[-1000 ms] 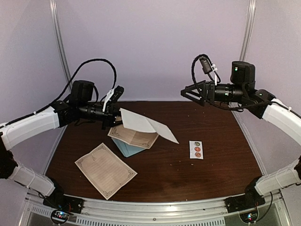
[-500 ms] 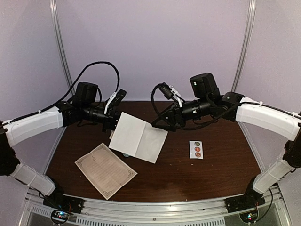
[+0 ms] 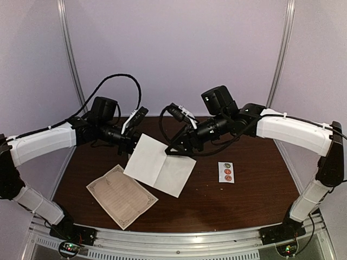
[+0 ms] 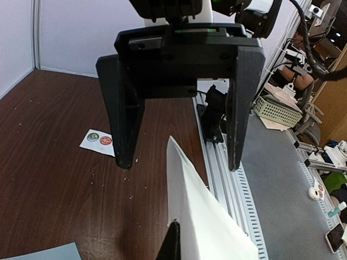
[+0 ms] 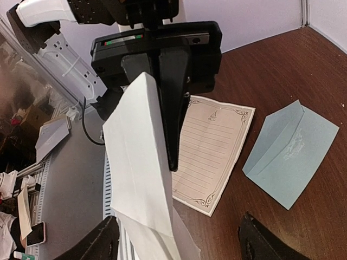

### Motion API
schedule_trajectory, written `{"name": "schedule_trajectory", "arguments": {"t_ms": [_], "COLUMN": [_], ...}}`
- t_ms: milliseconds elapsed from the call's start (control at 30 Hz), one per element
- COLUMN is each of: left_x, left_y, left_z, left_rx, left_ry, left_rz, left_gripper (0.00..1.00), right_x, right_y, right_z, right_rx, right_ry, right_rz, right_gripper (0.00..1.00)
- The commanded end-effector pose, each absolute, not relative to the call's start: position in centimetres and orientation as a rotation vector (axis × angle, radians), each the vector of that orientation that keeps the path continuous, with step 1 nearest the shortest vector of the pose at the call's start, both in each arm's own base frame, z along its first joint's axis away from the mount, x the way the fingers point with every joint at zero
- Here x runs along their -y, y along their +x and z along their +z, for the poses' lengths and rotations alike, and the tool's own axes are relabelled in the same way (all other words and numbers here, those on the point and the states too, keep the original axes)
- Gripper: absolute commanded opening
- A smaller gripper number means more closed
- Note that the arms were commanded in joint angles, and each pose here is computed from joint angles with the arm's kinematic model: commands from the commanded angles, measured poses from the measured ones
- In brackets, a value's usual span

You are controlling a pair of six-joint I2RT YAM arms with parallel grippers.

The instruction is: Place the letter into the envelope and seal it

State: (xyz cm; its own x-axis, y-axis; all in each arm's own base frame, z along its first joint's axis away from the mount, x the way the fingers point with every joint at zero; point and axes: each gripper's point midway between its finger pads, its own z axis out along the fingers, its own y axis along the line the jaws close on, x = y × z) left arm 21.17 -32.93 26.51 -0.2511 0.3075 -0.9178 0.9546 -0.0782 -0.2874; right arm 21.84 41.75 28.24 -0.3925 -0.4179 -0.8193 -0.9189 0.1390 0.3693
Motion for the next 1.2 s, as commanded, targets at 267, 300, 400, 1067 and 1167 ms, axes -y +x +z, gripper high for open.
{"name": "schedule_trajectory", "arguments": {"t_ms": [267,300,400,1067,1167], "left_x": [33.4,33.4,33.4,23.1,24.0], "left_y": [20.5,20.4,20.4,29.0,28.2], "left_z": [27.8,27.8,27.8,36.4,35.8], "left_rx": [-1.514,-1.511,-1.514,-1.445,-1.437], "left_ry": [1.424,1.426,1.426,0.872,0.924], "left_rz": [-1.386,-1.387,-1.387,-0.809,-0.892], "left_gripper": [0.00,0.00,0.00,0.67,0.74], "right_x": [-43.8,-43.8,-44.0,-42.2,-42.2], "right_y": [18.6,18.6,18.6,22.3,22.1], "right_z": [27.2,27.3,27.8,27.5,27.5], "right_rx": [-1.847,-1.841,-1.820,-1.935,-1.937], "right_ry": [-1.444,-1.442,-1.435,-1.246,-1.255], "right_rz": [1.318,1.323,1.343,1.151,1.163], "right_gripper": [0.32,0.27,0.13,0.00,0.00]}}
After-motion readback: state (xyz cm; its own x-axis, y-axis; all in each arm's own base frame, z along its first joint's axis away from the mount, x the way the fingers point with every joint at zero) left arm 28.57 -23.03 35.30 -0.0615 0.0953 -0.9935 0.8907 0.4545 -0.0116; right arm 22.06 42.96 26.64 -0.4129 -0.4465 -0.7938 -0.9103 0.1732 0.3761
